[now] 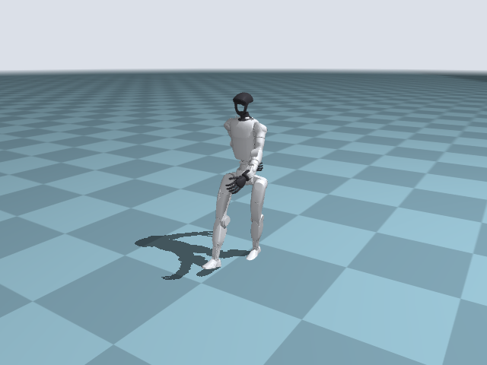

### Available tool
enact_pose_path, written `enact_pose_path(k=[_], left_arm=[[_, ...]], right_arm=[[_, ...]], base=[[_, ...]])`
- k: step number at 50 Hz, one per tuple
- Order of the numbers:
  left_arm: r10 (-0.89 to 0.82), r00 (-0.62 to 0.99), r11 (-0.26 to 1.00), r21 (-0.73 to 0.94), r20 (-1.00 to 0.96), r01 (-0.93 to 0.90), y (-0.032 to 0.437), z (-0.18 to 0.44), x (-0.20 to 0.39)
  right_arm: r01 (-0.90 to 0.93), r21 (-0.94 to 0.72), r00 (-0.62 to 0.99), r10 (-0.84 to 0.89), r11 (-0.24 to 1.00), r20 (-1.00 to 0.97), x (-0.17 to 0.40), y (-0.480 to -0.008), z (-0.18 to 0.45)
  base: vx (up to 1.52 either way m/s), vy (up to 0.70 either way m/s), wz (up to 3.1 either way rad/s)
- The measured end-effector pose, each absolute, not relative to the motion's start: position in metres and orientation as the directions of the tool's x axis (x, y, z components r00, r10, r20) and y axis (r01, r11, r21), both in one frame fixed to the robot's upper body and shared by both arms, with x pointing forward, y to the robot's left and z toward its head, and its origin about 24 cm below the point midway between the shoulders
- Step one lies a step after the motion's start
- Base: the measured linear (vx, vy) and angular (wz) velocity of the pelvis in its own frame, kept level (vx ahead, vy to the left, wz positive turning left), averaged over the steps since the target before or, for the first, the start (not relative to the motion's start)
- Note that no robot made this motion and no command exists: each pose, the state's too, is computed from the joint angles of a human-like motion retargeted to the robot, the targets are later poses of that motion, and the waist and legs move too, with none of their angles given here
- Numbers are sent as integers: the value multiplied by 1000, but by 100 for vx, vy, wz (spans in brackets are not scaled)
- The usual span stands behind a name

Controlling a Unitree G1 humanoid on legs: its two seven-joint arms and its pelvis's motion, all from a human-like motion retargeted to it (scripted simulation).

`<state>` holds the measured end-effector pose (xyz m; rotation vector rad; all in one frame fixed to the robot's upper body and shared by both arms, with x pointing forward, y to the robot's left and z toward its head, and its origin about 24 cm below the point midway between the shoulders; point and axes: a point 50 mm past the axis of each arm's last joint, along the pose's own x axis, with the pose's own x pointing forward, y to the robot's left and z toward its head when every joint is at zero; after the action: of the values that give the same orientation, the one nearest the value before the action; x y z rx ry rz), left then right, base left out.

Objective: Walk run

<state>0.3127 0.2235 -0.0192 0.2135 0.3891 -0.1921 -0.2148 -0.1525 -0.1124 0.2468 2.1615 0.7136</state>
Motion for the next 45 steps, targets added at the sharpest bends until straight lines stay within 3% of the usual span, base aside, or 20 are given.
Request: enact_pose_path(k=[5, 10, 15, 20, 25, 29, 33, 37, 40, 45], left_arm=[[-46, 928, 935, 311, -370, 171, 247, -18, 302], [49, 770, 969, 217, -637, 117, 236, -104, 214], [-27, 241, 983, 18, -970, 181, 221, -170, 53], [-51, -347, 982, -111, -936, 155, 181, -163, -105], [-279, -565, 939, -343, -777, 7, 141, -126, -199], [-298, -679, 926, -376, -671, -35, 136, -101, -239], [-227, -731, 951, -307, -643, -24, 145, -93, -250], [-224, -676, 971, -222, -702, -91, 154, -109, -225], [-174, -472, 981, -108, -864, -164, 156, -136, -182], [134, -17, 926, 131, -991, -355, 187, -176, -43]], right_arm=[[-38, 551, -703, 369, 834, -608, -217, -165, -109], [-119, 355, -557, 234, 927, -797, -163, -184, -139], [-246, -51, -221, -107, 968, -969, -32, -210, -172], [-228, -329, 235, -276, 916, -932, 126, -221, -158], [-57, -478, 645, -333, 876, -688, 247, -231, -94], [88, -566, 795, -400, 820, -456, 296, -250, -39], [181, -633, 812, -477, 753, -335, 305, -270, -15], [151, -643, 729, -524, 751, -440, 274, -273, -48], [17, -581, 585, -480, 814, -654, 222, -265, -99], [-328, -281, 145, -246, 902, -958, 100, -240, -160]], base=[[97, -48, -62], [117, -57, 42], [90, -45, -76], [87, -28, -103], [91, -20, -120], [87, -10, -55], [94, -7, 36], [120, -4, -29], [129, -1, -60], [93, -4, 26]])
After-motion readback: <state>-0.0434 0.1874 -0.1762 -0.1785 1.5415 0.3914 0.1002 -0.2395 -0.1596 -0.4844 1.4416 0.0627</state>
